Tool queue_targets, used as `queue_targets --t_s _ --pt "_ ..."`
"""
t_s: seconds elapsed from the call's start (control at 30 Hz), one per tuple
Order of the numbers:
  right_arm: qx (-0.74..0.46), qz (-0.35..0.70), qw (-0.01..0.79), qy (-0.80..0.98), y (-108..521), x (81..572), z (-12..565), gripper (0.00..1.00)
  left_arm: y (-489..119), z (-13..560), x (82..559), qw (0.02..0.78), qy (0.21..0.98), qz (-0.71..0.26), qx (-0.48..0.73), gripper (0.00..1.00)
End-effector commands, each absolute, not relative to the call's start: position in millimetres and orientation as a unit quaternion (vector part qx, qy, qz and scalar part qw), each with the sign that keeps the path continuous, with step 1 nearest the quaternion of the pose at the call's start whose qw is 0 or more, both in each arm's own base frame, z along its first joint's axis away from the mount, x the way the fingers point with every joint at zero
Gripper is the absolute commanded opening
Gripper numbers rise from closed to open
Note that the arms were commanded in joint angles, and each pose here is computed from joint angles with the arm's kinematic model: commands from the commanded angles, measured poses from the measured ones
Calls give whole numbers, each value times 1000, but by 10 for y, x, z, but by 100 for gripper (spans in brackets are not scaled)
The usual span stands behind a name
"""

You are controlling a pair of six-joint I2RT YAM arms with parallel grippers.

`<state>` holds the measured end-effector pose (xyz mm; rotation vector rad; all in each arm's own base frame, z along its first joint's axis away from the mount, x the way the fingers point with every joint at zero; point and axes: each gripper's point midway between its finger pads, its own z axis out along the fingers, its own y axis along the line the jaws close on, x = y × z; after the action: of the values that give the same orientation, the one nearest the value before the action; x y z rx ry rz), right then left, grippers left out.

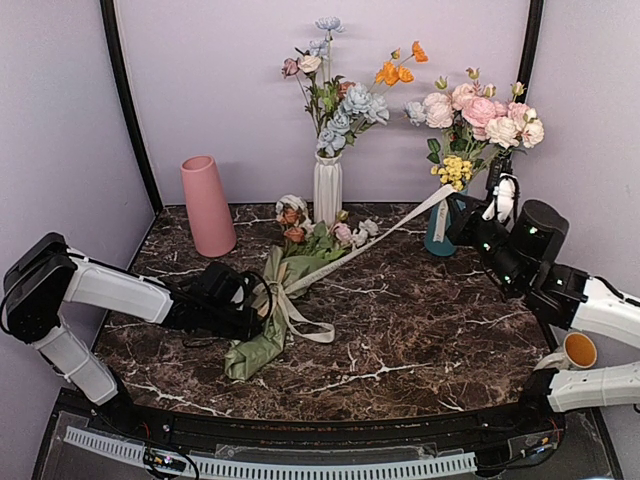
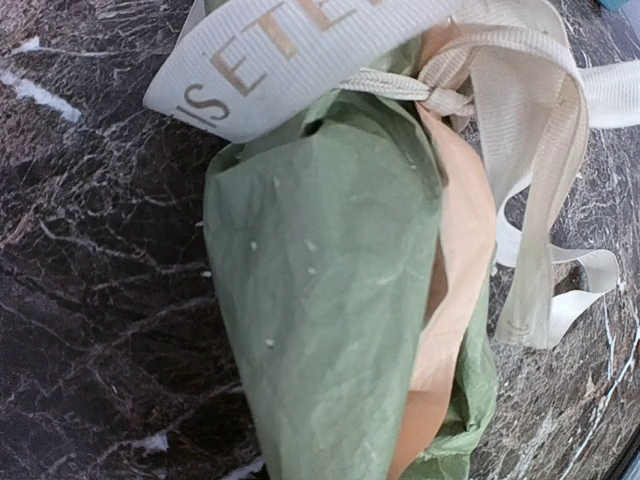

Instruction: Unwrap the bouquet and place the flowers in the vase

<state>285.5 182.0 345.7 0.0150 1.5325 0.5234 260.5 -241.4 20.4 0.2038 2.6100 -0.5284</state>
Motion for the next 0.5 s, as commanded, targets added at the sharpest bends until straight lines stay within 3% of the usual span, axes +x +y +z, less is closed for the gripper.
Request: queue_targets --t_s 0.0,0.07,0.23,0.3,0.47 --pt "-1 225 659 718 1927 2940 3256 0 -2140 -47 2464 195 970 -128 74 8" --pt "-7 215 628 748 2041 3020 2941 0 -2168 12 2452 197 967 -139 79 17" --pt "-11 170 523 835 2247 3187 2146 4 -2150 262 2399 201 965 -151 78 53" --pt "-20 144 486 862 2282 3207 1923 30 -2105 411 2376 206 965 -151 68 60" --pt "-50 117 443 887 2321 3179 1757 80 -2043 856 2341 233 956 -168 59 71"
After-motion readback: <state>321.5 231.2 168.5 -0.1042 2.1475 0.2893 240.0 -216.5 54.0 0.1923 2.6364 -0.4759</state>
